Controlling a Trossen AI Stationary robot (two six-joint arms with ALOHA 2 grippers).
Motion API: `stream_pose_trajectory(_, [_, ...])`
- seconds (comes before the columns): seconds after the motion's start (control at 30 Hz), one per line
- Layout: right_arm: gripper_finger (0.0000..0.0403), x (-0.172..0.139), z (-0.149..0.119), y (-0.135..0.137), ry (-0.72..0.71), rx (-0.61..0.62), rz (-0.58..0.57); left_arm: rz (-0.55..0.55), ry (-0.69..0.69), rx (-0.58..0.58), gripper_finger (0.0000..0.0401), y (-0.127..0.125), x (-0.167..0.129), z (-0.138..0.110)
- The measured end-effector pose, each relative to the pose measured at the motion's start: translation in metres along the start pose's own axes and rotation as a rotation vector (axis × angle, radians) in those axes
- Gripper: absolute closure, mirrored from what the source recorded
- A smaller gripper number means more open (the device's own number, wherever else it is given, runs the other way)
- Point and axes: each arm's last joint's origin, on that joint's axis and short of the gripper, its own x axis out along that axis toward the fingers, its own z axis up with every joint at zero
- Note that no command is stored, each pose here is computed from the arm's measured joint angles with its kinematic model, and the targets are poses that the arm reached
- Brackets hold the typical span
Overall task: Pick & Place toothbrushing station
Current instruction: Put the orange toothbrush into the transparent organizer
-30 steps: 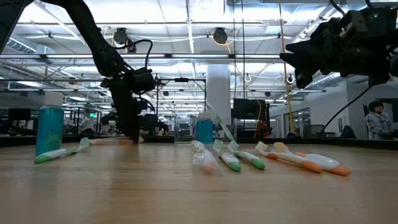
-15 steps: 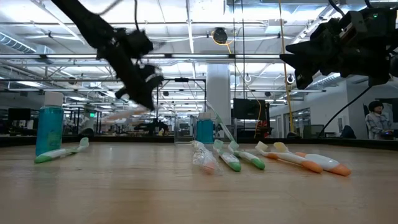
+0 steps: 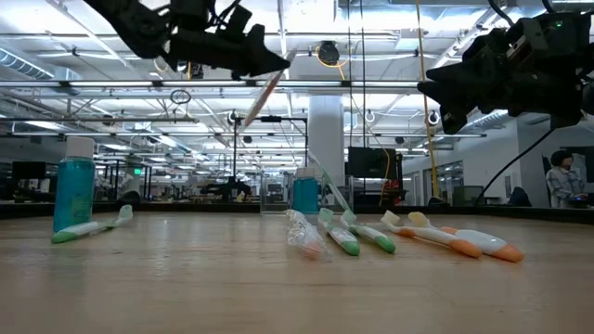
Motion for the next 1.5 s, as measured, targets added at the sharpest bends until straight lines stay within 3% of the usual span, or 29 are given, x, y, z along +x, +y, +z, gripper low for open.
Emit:
stream_pose_trajectory(0.17, [0.0298, 0.000, 0.000, 0.000, 0.000, -0.001, 0.000, -0.030, -0.151, -0.107, 0.0391, 0.020, 0.015, -0.023])
stream_pose_trajectory(0.33, [0.0298, 0.000, 0.000, 0.000, 0.000, 0.002, 0.000, 0.006, -0.213, -0.287, 0.0384, 0.041, 0.024, -0.058])
stream_pose_trajectory(0.47, [0.0298, 0.000, 0.000, 0.000, 0.000, 0.014, 0.000, 0.001, -0.255, -0.353, 0.0391, 0.050, 0.027, -0.080])
stream_pose_trajectory(0.97, [0.0298, 0.003, -0.003, 0.008, 0.017, 0.020, 0.059, -0.051, -0.193, -0.439, 0.0391, 0.044, 0.032, -0.123])
stream_pose_trajectory(1.23, [0.0298, 0.004, -0.003, 0.010, 0.021, 0.022, 0.070, 0.067, -0.199, -0.466, 0.0391, 0.043, 0.008, -0.138])
stream_pose_trajectory(1.5, [0.0298, 0.004, -0.003, 0.010, 0.019, 0.007, 0.065, 0.084, -0.210, -0.477, 0.0373, 0.038, 0.000, -0.141])
